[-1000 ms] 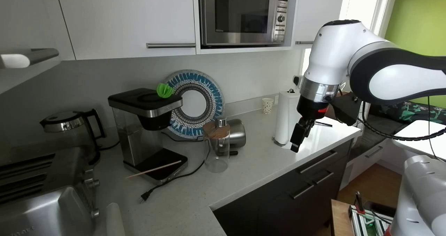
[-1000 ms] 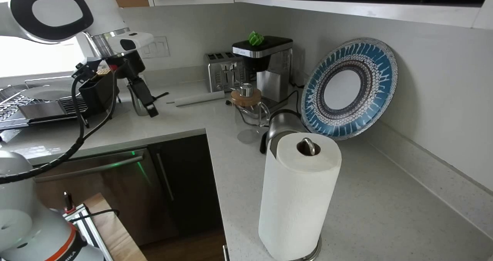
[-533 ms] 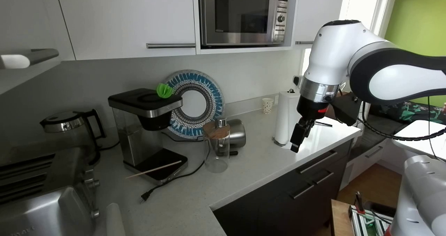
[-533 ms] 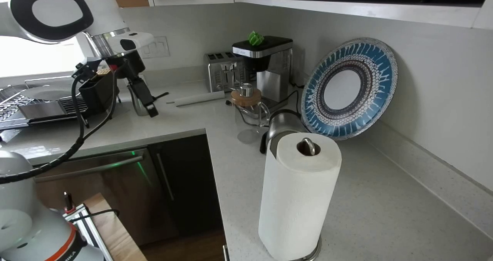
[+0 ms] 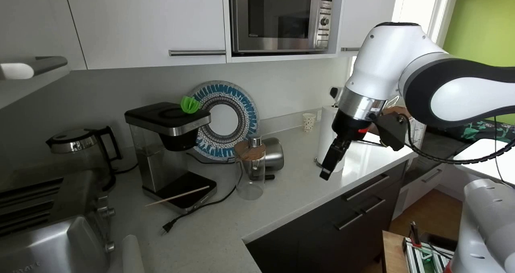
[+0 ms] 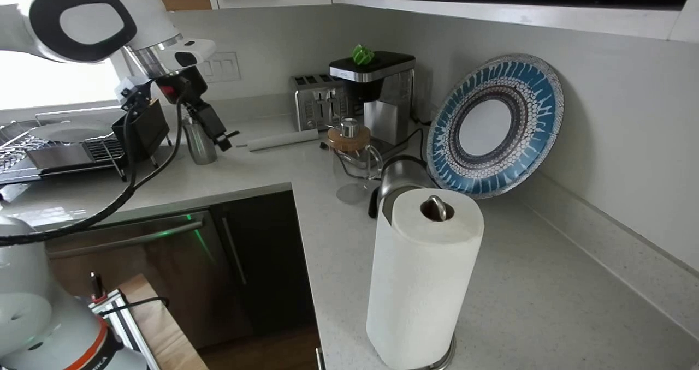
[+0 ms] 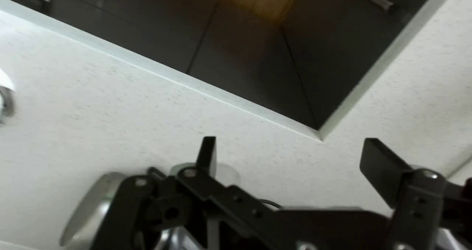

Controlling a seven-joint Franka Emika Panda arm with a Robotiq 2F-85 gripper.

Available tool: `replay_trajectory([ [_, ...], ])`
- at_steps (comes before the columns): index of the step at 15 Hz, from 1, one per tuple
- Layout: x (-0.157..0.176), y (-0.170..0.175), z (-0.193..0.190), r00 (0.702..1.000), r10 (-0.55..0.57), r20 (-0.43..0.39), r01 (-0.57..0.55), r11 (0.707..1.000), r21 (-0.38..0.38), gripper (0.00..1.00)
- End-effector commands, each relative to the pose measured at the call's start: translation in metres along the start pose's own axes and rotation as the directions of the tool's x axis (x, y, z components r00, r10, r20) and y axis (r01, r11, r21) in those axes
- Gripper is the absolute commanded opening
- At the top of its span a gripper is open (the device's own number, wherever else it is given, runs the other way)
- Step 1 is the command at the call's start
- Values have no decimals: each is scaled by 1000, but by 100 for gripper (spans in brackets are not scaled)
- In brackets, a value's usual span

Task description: Move the silver vessel on the left to the right.

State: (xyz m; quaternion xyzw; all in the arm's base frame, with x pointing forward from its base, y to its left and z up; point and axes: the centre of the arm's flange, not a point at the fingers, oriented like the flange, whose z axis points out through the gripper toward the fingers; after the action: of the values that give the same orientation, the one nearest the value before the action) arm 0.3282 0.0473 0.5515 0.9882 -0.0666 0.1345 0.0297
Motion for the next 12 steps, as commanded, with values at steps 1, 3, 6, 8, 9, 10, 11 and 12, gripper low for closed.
replay_trajectory([
  [1, 30, -88, 19, 991, -129, -21, 131, 979, 156, 100],
  [3, 40, -137, 26, 978, -200, -60, 208, 949, 237, 100],
  [6, 23, -142, 20, 974, -200, -110, 221, 946, 239, 100],
  [8, 35, -164, 24, 966, -232, -116, 256, 927, 274, 100],
  [9, 41, -167, 27, 965, -237, -111, 259, 925, 279, 100],
  [10, 45, -168, 28, 965, -240, -110, 261, 924, 281, 100],
  [11, 49, -168, 33, 972, -213, -99, 233, 929, 289, 100],
  [12, 57, -181, 38, 974, -207, -90, 224, 932, 284, 100],
])
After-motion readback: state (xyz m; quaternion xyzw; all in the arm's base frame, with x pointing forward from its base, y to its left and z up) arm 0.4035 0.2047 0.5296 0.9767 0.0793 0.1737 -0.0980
